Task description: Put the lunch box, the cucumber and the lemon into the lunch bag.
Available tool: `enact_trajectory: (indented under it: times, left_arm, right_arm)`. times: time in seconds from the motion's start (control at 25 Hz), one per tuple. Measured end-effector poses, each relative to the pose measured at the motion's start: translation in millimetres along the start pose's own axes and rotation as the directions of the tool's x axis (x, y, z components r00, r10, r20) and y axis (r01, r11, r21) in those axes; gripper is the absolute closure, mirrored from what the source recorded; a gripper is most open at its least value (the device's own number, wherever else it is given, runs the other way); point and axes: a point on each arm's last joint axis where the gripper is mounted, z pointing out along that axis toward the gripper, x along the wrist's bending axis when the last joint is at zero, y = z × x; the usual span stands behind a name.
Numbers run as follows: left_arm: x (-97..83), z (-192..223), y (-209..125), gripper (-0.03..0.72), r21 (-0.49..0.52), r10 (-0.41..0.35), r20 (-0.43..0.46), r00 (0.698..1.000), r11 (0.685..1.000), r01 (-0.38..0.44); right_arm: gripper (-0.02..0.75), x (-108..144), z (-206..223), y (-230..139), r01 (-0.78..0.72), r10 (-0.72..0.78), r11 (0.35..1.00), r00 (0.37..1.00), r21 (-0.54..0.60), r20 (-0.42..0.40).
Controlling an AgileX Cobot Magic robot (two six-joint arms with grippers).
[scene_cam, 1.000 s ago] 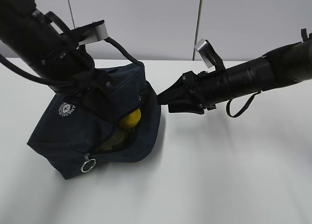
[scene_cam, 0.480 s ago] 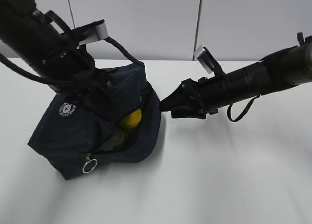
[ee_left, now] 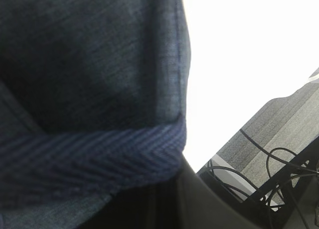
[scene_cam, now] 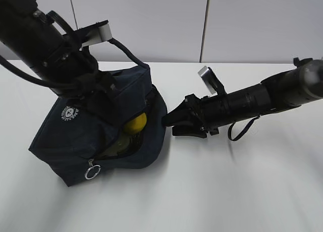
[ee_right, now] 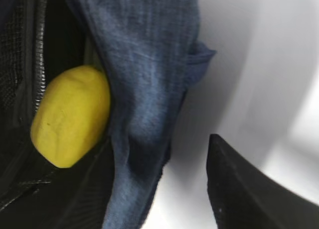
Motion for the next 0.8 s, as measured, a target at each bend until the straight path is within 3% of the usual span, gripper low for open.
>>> enact_trajectory:
  times: [0.24,0.36,0.44,0.52,0.8]
  left_arm:
    - [0.0,0.0,0.0,0.697,0.0,0.0,0.0,1.0,1.0,0.0]
    - [-0.2,0.0,-0.2,0.697,0.002,-0.001,0.003,1.0,1.0,0.001]
    - [-0.3,0.0,-0.3,0.697,0.004,-0.001,0.003,1.0,1.0,0.001]
    - [-0.5,0.0,-0.3,0.697,0.003,-0.002,0.005,1.0,1.0,0.002]
    - [-1.5,0.0,-0.1,0.697,0.001,-0.009,0.016,1.0,1.0,0.009]
  right_arm:
    - [0.324,6.8,17.4,-5.0,0.004,-0.005,1.0,0.997,-0.004,-0.076]
    - [0.447,10.2,21.5,-6.6,0.009,-0.009,1.0,0.996,0.002,-0.087]
    - [0.604,11.3,22.2,-7.1,0.009,-0.009,1.0,0.995,0.005,-0.095]
    - [0.703,11.9,22.3,-6.9,0.003,-0.003,1.0,0.994,0.002,-0.106]
    - [0.734,13.5,15.8,-0.2,-0.004,0.001,1.0,0.99,-0.023,-0.144]
